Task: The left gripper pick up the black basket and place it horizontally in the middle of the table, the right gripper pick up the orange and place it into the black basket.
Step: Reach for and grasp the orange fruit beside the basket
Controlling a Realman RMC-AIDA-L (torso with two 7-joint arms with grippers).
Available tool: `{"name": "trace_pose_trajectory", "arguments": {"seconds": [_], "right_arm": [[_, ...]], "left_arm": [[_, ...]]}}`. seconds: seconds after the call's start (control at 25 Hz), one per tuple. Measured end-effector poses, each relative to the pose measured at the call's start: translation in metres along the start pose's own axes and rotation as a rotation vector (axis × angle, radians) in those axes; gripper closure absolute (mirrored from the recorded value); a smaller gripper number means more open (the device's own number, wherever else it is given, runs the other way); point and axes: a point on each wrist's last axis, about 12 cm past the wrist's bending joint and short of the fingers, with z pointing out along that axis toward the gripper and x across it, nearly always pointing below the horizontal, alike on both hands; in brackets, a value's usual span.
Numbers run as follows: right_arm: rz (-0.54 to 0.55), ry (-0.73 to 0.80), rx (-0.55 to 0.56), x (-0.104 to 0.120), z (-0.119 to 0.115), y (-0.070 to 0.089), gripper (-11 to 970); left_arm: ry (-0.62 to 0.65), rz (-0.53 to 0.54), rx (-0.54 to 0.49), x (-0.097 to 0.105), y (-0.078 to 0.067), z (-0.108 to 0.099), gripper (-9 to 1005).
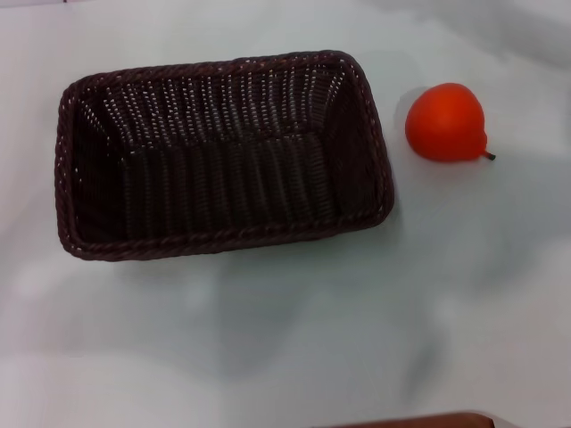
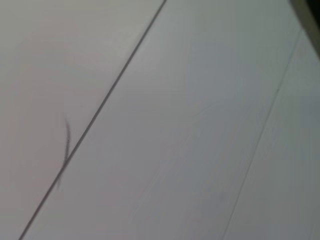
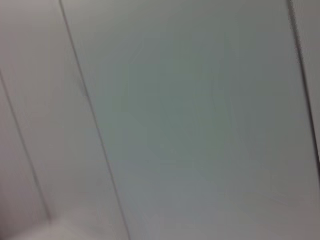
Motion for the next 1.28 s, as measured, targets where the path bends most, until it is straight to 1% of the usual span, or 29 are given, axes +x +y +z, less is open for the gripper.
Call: {"name": "trace_pose_trajectory", "arguments": {"seconds": [0.08, 0.2, 0.28, 0.44, 0.6, 0.76, 0.96, 1.16, 1.28], "right_arm": [[-0.033, -0.117, 0.007, 0.004, -0.006, -0.001, 170], [-0.089, -0.332, 0.016, 0.012, -0.014, -0.007, 171], [-0.119, -0.450, -0.022, 0.016, -0.018, -0.007, 171], [-0.156, -0.594, -0.069, 0.017, -0.015, -0.008, 171], [-0.139, -0.685, -0.054, 0.006, -0.001, -0.007, 172], [-0.120, -0.741, -0.039, -0.008, 0.016, -0.007, 172], [-0.140, -0.760, -0.012, -0.020, 0.036, -0.009, 173], [-0.156, -0.767, 0.002, -0.028, 0.049, -0.013, 173], [-0.164, -0.764, -0.010, -0.031, 0.053, -0.012, 289]], "left_arm": [[-0.010, 0.014, 0.013, 0.005, -0.001, 0.001, 238], [-0.013, 0.019, 0.018, 0.006, -0.001, 0.002, 137], [-0.026, 0.022, 0.013, 0.005, -0.001, 0.002, 137], [-0.067, 0.024, -0.002, 0.009, -0.001, 0.000, 138], [-0.080, 0.011, -0.009, 0.015, 0.000, 0.002, 138], [-0.085, 0.003, -0.012, 0.017, 0.000, 0.003, 139], [-0.085, -0.002, -0.019, 0.017, 0.002, 0.007, 140], [-0.082, -0.017, -0.024, 0.020, 0.004, 0.013, 140], [-0.083, -0.019, -0.024, 0.020, 0.005, 0.017, 141]]}}
